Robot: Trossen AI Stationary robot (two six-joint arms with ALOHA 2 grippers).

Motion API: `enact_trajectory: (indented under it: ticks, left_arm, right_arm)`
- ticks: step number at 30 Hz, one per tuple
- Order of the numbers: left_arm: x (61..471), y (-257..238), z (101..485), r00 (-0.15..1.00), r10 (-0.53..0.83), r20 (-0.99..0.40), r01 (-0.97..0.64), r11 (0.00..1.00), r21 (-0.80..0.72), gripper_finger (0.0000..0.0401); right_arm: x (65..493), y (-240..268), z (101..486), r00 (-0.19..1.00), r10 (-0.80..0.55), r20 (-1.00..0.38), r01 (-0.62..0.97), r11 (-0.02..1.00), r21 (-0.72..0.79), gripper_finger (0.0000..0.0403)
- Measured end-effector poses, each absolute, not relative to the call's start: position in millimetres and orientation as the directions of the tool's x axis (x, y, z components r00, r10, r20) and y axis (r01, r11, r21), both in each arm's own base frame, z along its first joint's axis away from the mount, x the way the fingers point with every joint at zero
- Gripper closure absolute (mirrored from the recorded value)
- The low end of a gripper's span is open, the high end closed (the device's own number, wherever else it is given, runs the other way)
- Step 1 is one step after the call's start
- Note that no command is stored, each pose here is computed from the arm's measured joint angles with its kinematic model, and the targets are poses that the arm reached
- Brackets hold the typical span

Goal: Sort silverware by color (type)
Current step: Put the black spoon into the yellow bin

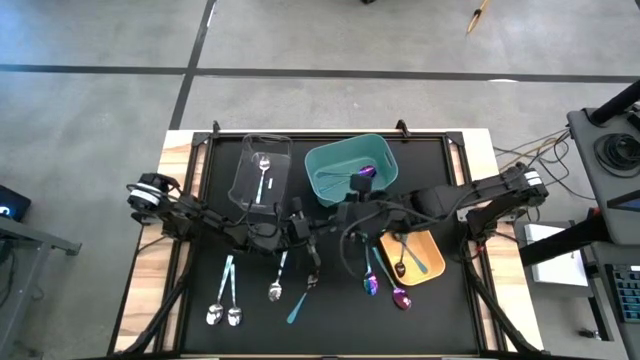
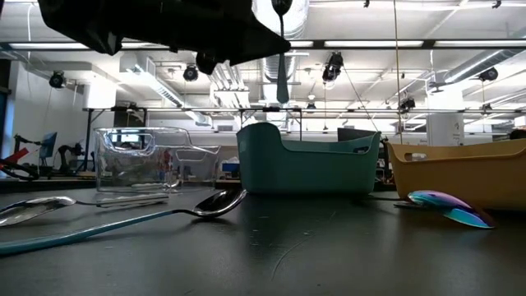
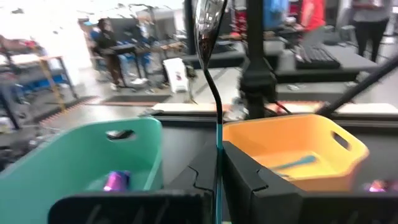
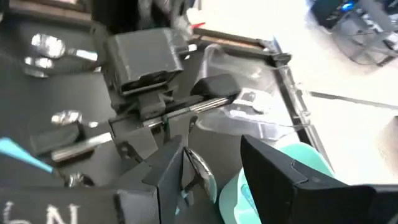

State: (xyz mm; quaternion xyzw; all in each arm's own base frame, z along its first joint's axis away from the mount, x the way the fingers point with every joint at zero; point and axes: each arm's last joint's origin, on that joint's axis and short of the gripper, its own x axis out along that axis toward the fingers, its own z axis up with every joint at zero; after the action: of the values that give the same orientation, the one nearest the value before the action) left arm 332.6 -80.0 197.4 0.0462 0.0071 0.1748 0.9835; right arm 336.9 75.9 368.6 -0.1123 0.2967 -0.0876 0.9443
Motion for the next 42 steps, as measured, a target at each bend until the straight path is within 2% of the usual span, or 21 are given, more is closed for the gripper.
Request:
enact_trajectory:
  ticks: [8, 15, 22, 29, 36, 42]
  left_arm:
    - [332, -78, 205, 0.927, 0.372, 0.051, -0.375, 0.916, 0.143, 0.0401]
    - [332, -77, 211, 0.926, 0.369, 0.08, -0.377, 0.918, 0.126, 0.0401]
    - [331, -77, 218, 0.934, 0.33, 0.14, -0.346, 0.931, 0.117, 0.0401]
    - [331, -77, 221, 0.937, 0.306, 0.166, -0.326, 0.939, 0.111, 0.0401]
    - [331, -75, 226, 0.927, 0.314, 0.207, -0.337, 0.938, 0.086, 0.0401]
    - [334, -71, 232, 0.917, 0.329, 0.225, -0.353, 0.933, 0.073, 0.0401]
  right_arm:
    - [309, 71, 393, 0.83, -0.231, -0.508, 0.131, 0.965, -0.226, 0.025]
    - [287, 66, 405, 0.845, -0.213, -0.49, 0.122, 0.97, -0.211, 0.025]
    - [283, 66, 377, 0.846, -0.205, -0.491, 0.128, 0.974, -0.186, 0.025]
    - [294, 69, 346, 0.906, -0.188, -0.381, 0.116, 0.972, -0.202, 0.025]
    - [304, 69, 334, 0.955, -0.187, -0.23, 0.147, 0.973, -0.179, 0.025]
    - [306, 62, 323, 0.965, -0.208, -0.159, 0.184, 0.971, -0.153, 0.0251]
